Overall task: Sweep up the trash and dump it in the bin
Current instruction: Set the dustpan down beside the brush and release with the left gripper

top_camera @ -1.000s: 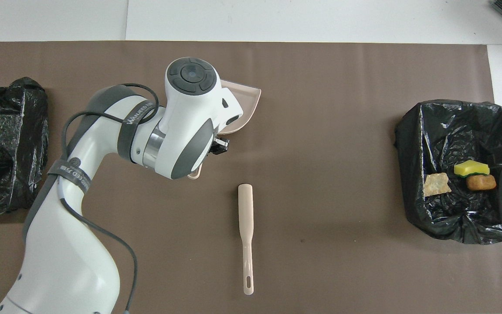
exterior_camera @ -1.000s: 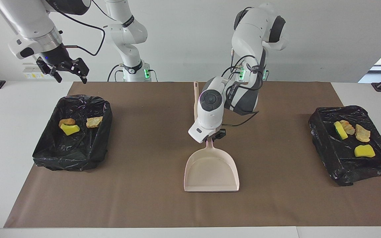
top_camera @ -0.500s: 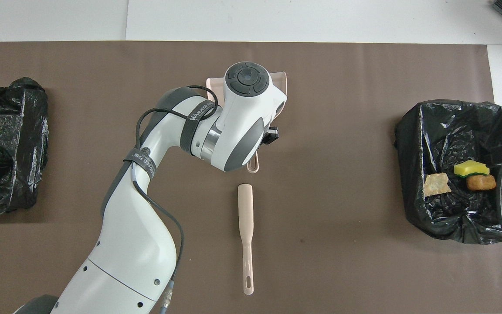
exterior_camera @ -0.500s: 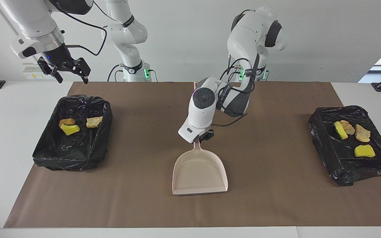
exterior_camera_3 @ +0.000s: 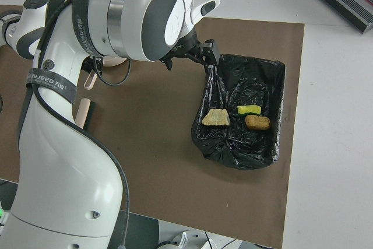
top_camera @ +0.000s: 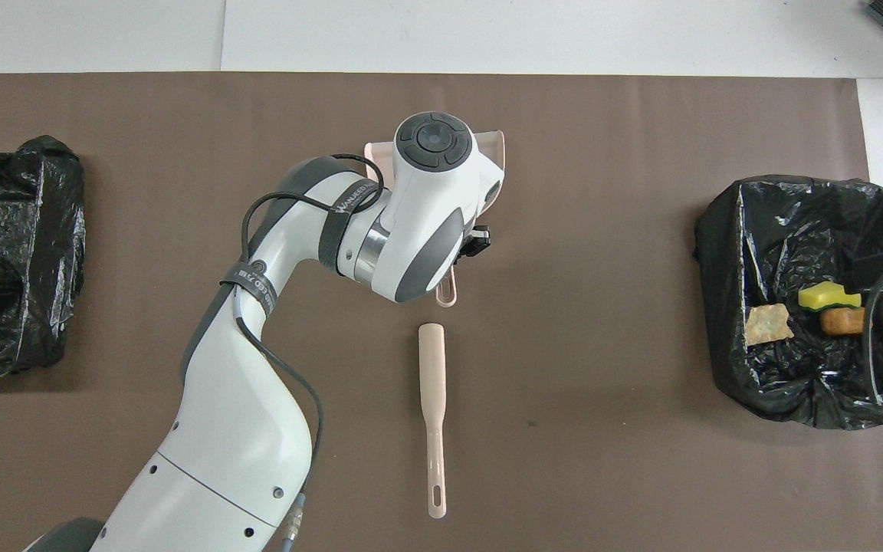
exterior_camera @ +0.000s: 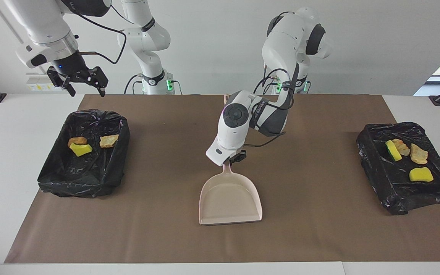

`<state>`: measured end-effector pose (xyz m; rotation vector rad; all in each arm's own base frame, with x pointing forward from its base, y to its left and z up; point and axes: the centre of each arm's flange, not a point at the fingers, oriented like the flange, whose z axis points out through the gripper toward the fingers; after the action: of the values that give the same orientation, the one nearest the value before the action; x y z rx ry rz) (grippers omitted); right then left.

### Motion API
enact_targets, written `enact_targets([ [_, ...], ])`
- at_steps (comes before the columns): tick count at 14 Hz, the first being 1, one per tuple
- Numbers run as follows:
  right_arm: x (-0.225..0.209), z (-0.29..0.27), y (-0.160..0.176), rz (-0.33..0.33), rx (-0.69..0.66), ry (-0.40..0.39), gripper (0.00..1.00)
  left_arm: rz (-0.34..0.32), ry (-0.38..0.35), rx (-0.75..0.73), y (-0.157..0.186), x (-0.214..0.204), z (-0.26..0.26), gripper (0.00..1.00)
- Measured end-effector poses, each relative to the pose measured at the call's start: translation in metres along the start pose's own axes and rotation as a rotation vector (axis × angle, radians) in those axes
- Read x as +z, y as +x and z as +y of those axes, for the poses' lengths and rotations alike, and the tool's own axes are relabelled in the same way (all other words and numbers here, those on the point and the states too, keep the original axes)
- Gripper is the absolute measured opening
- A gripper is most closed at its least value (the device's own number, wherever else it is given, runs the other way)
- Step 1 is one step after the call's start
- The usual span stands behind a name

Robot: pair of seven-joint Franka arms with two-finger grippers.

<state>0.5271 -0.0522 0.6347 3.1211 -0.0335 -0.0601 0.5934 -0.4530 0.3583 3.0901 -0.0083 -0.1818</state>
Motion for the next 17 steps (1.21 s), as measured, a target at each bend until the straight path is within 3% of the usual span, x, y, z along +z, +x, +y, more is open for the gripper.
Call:
enact_targets([
  [1, 0.000, 0.001, 0.000, 0.000, 0.002, 0.000, 1.00, 0.002, -0.001, 0.000, 0.001, 0.000, 0.000, 0.37],
  [4, 0.000, 0.001, 0.000, 0.001, 0.001, 0.000, 1.00, 0.016, -0.008, 0.013, 0.002, -0.003, 0.000, 0.68],
  [6, 0.000, 0.000, 0.000, 0.001, 0.000, 0.000, 1.00, 0.045, -0.001, 0.044, 0.004, -0.014, -0.003, 0.95],
  [7, 0.000, -0.001, 0.000, 0.001, -0.001, 0.000, 1.00, 0.068, 0.000, 0.058, 0.005, -0.030, -0.010, 1.00],
  [9, -0.001, -0.001, 0.000, 0.001, -0.002, 0.000, 1.00, 0.096, -0.001, 0.055, -0.001, -0.075, -0.043, 1.00],
  [13, -0.001, -0.002, 0.000, 0.001, -0.003, 0.000, 1.00, 0.114, 0.025, -0.004, -0.045, -0.154, -0.158, 1.00],
  [17, -0.001, -0.002, 0.000, 0.001, -0.003, 0.000, 1.00, 0.076, 0.008, 0.030, -0.096, -0.215, -0.281, 1.00],
])
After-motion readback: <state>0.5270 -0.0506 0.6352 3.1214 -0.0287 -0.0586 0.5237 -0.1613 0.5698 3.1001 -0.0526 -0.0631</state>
